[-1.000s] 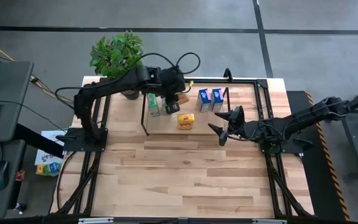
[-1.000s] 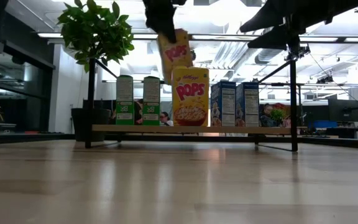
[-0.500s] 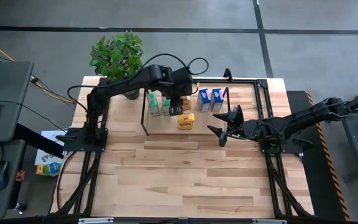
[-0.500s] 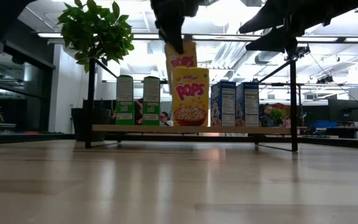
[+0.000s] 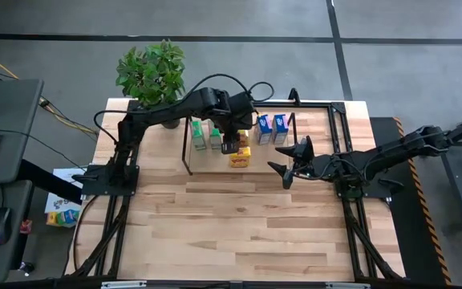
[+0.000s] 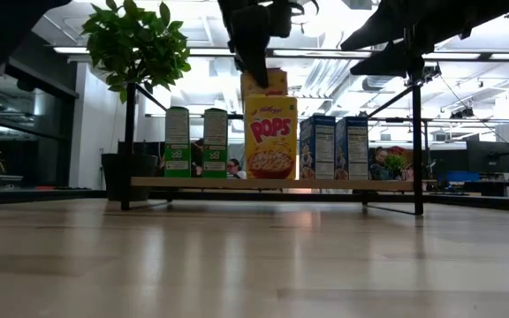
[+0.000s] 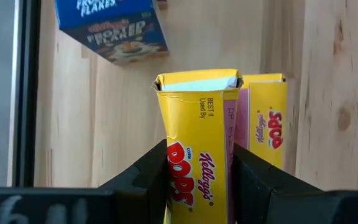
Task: Stack cereal on shelf
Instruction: Put the yellow cereal box aligned with the other yellow cereal box on the shelf
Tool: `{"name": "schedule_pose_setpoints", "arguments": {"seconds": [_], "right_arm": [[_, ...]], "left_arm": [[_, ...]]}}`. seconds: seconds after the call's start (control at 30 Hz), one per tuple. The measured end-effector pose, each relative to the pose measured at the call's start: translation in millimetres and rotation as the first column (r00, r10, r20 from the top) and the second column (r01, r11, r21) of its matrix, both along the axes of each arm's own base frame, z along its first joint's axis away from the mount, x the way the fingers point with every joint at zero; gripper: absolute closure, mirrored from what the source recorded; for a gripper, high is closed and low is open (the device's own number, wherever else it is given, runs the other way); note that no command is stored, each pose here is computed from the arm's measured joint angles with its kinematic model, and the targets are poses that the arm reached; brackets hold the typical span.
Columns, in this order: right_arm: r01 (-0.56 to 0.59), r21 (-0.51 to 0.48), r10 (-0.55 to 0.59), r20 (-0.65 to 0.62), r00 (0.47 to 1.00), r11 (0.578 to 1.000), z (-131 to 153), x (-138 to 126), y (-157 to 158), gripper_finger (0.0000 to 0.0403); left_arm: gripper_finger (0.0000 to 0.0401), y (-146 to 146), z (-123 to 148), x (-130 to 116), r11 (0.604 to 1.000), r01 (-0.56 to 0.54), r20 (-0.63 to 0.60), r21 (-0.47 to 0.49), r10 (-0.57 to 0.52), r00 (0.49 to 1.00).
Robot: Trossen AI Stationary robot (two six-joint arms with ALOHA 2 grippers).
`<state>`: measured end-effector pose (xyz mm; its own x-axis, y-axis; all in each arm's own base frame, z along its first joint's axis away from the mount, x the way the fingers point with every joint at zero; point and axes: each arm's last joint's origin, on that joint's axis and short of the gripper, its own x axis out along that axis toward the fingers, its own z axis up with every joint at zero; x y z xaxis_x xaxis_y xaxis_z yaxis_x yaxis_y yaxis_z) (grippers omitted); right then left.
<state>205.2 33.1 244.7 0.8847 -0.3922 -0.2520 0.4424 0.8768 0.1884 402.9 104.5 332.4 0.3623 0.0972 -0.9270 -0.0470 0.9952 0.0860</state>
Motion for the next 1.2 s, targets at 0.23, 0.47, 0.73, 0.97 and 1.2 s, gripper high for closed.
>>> {"name": "schedule_pose_setpoints", "arguments": {"seconds": [0.23,0.47,0.73,0.97,1.2], "right_arm": [[0.001,0.002,-0.001,-0.004,1.000,1.000,0,0,0,0.0107],[0.000,-0.003,0.000,-0.006,1.000,1.000,-1,0,0,0.0107],[0.000,-0.002,0.000,-0.006,1.000,1.000,-1,0,0,0.0107],[0.000,-0.002,0.000,-0.006,1.000,1.000,-1,0,0,0.0107],[0.000,-0.002,0.000,-0.005,1.000,1.000,-1,0,0,0.0107]], "left_arm": [[0.0275,2,-20,9,1.000,0.012,-0.068,-0.012,-0.013,0.998],[0.0274,3,-33,15,1.000,0.024,-0.095,-0.015,-0.026,0.995],[0.0274,1,-32,17,1.000,0.023,-0.076,-0.018,-0.025,0.997],[0.0272,0,-32,17,0.999,0.030,-0.075,-0.039,-0.033,0.997],[0.0233,0,-32,18,0.999,0.038,-0.069,-0.033,-0.040,0.997]]}}
